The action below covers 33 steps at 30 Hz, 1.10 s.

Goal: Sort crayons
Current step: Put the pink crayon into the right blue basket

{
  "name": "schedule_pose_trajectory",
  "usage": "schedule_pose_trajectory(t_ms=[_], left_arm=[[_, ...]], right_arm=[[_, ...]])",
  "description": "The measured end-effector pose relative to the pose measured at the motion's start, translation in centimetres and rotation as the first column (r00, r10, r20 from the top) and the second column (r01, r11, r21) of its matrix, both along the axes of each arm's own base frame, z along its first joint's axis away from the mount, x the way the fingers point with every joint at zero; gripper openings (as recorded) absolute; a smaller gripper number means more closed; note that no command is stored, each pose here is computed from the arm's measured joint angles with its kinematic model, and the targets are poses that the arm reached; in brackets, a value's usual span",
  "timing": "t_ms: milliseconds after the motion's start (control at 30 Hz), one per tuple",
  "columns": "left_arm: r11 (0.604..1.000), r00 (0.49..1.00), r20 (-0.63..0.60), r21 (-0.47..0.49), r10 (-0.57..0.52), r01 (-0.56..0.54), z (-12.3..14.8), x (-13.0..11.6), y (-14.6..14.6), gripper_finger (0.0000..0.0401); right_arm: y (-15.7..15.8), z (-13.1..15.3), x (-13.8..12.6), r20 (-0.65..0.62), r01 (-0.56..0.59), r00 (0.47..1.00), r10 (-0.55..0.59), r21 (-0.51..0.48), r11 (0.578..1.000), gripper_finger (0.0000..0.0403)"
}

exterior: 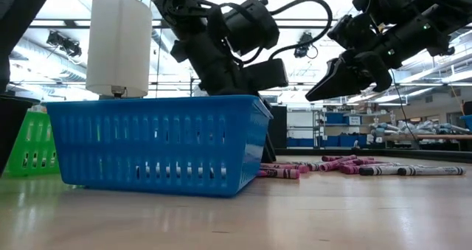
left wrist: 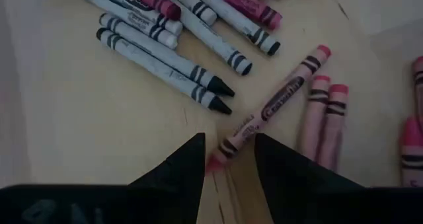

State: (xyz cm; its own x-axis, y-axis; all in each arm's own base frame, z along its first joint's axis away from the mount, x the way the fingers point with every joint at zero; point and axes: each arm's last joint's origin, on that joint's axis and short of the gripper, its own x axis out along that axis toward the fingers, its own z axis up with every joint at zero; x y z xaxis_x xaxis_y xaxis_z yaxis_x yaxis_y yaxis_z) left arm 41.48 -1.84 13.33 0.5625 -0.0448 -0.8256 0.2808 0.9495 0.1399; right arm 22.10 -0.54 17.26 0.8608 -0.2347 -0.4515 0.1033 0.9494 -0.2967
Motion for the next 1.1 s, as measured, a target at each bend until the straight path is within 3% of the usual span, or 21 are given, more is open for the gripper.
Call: schedule_pose_trajectory(t_ms=[367, 600, 800, 1100], left_arm=[[1.000, 0.999, -0.042, -0.027, -0.012, 0.011, -0.1, -0.3, 0.2, 0.0136], [0.998, 0.998, -0.050, -0.063, -0.033, 0.030, -0.1, -0.4, 0.4, 0.0077], [0.995, 0.994, -0.047, -0.033, -0.094, 0.093, -0.1, -0.4, 0.2, 0.0025], [0.995, 0.995, -0.031, -0.030, -0.096, 0.095, 1.8, -1.1, 0.0, 0.0018]], right_arm=[[0.0, 0.0, 0.0, 0.006, -0.004, 1.000, 0.004, 0.002, 1.000, 0.0084], [0.0, 0.0, 0.0, 0.005, -0.005, 1.000, 0.005, 0.003, 1.000, 0.0084], [0.0, 0.0, 0.0, 0.004, -0.008, 1.000, 0.008, 0.005, 1.000, 0.0084], [0.0, 0.0, 0.0, 0.002, -0.004, 1.000, 0.004, 0.011, 1.000, 0.0084]])
